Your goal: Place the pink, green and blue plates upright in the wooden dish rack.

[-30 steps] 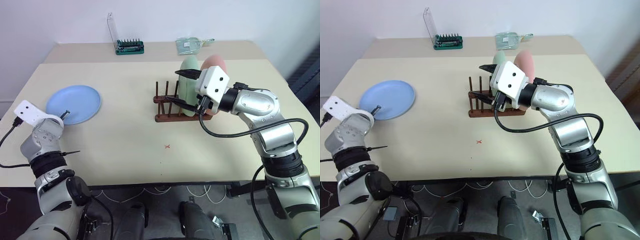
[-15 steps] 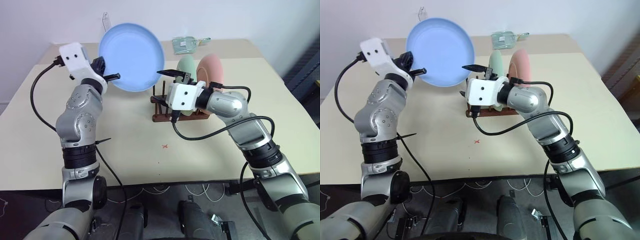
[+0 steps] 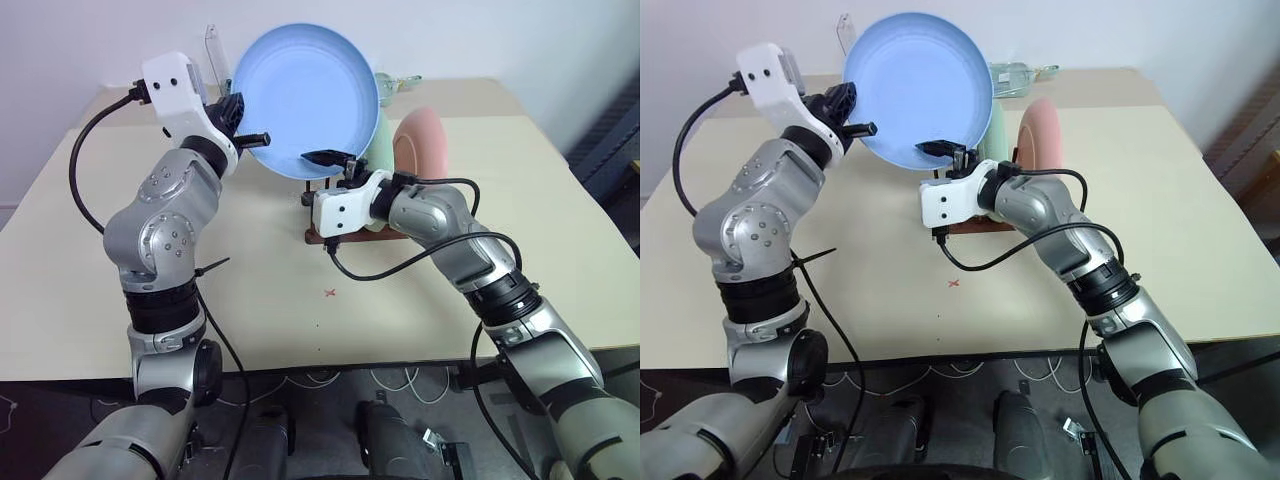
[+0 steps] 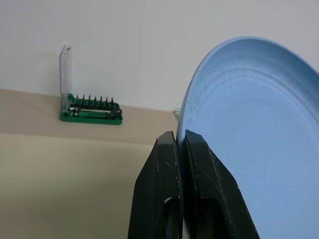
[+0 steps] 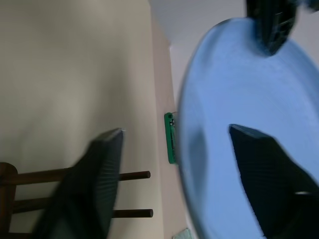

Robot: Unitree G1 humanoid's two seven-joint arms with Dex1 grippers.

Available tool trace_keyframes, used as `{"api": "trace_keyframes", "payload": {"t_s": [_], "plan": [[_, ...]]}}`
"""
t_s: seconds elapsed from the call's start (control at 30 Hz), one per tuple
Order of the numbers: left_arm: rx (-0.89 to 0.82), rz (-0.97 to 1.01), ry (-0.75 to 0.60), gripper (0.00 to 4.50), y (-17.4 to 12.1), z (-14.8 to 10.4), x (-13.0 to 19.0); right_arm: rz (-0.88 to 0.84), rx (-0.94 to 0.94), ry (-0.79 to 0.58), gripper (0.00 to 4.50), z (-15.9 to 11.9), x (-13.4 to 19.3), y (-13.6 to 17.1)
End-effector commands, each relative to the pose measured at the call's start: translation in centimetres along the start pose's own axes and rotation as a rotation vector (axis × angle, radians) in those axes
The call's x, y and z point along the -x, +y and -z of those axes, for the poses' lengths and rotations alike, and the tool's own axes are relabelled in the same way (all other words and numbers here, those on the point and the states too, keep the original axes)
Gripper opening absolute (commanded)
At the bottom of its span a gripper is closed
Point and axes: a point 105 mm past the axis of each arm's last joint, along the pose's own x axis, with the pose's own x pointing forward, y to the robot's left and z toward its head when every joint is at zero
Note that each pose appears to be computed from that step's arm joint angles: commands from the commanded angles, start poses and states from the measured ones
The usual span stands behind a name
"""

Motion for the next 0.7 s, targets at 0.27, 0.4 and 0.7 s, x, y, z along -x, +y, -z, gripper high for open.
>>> {"api": "trace_keyframes", "payload": {"t_s": [0.27,0.4,0.7], "plan": [[0.028,-0.004,-0.132,0.00,0.1,-3.4,0.7,0.075,0.094,-0.041,0.02,-1.1,-0.2,-1.9],[0.086,-0.016,-0.192,1.00,0.4,-4.3,0.8,0.092,0.125,-0.055,0.00,-1.3,-0.2,-2.1],[0.045,-0.416,-0.420,3.94,10.3,-8.8,2.7,0.229,0.060,-0.156,0.00,-3.3,0.1,-5.0]]}}
